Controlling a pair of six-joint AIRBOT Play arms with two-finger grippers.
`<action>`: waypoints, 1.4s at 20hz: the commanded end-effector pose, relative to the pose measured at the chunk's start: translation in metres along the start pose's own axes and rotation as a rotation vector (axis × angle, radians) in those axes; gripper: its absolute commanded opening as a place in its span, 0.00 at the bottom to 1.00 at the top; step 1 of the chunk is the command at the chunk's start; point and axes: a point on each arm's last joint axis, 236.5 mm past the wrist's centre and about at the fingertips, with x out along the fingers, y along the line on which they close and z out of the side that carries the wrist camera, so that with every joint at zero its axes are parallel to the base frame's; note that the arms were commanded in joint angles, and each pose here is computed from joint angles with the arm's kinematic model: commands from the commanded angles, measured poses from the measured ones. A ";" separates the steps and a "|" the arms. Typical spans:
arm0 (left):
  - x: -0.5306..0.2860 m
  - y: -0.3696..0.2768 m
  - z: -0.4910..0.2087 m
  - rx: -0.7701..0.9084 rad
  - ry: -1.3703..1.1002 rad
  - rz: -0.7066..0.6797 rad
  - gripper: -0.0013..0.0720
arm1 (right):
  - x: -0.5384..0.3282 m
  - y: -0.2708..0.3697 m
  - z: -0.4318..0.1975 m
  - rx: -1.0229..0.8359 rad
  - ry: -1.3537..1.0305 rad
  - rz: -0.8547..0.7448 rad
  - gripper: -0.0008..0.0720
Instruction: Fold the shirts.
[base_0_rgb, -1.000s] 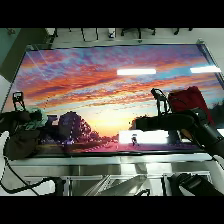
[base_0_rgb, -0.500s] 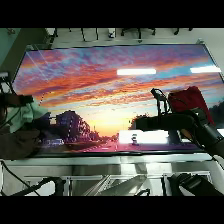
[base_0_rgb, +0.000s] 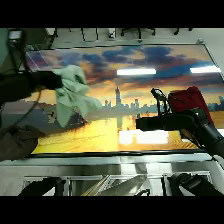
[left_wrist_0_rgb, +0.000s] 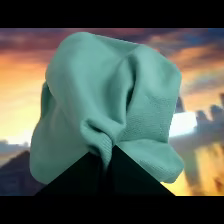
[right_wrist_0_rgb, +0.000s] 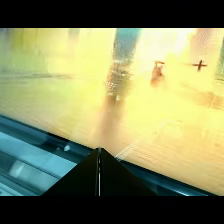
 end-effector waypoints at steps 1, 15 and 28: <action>0.023 -0.094 -0.070 0.016 0.187 -0.190 0.03 | 0.000 0.000 0.000 0.000 0.001 0.000 0.05; 0.037 -0.081 -0.151 -0.070 0.603 -0.250 0.98 | 0.000 0.000 0.000 0.000 0.000 0.000 0.05; 0.057 0.023 -0.320 -0.493 0.622 -0.242 0.98 | -0.002 -0.043 -0.019 0.063 0.143 -0.063 0.05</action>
